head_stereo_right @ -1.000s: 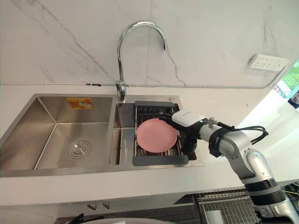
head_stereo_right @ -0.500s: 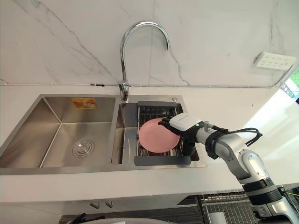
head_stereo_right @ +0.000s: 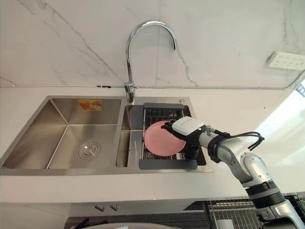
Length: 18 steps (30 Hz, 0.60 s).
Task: Walk over to the sink, pick up the cup, carry it to the dishwasher, place the cup inside the dishwasher, then close the dishwasher door
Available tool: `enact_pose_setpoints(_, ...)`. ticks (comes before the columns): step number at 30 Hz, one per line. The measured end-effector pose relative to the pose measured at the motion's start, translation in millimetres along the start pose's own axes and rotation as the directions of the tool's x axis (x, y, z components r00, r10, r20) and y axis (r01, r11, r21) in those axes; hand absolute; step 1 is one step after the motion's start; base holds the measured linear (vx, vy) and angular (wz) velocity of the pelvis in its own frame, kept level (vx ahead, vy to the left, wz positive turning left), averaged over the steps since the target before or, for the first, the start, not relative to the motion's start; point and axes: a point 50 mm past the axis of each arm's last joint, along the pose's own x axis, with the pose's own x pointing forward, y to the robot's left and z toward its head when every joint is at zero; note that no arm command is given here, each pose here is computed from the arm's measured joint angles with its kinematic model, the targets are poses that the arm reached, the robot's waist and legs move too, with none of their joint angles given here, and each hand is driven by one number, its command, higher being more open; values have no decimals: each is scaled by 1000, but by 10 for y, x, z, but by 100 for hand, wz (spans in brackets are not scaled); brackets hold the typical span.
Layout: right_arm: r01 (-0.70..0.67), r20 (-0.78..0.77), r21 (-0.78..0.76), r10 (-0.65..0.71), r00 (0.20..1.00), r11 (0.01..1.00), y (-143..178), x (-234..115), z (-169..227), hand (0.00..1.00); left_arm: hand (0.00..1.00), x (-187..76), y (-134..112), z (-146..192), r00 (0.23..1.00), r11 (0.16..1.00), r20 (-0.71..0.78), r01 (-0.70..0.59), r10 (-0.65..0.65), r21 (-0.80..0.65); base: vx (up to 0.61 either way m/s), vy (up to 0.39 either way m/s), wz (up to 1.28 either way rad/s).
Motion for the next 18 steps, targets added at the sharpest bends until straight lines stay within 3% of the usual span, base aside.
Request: enact_pose_setpoints(18,-10,-24,-39,9,1000,999,160,84,-16,100,100,-3,-32,24,1000,1000,15,12,-13,2,-4,1,2)
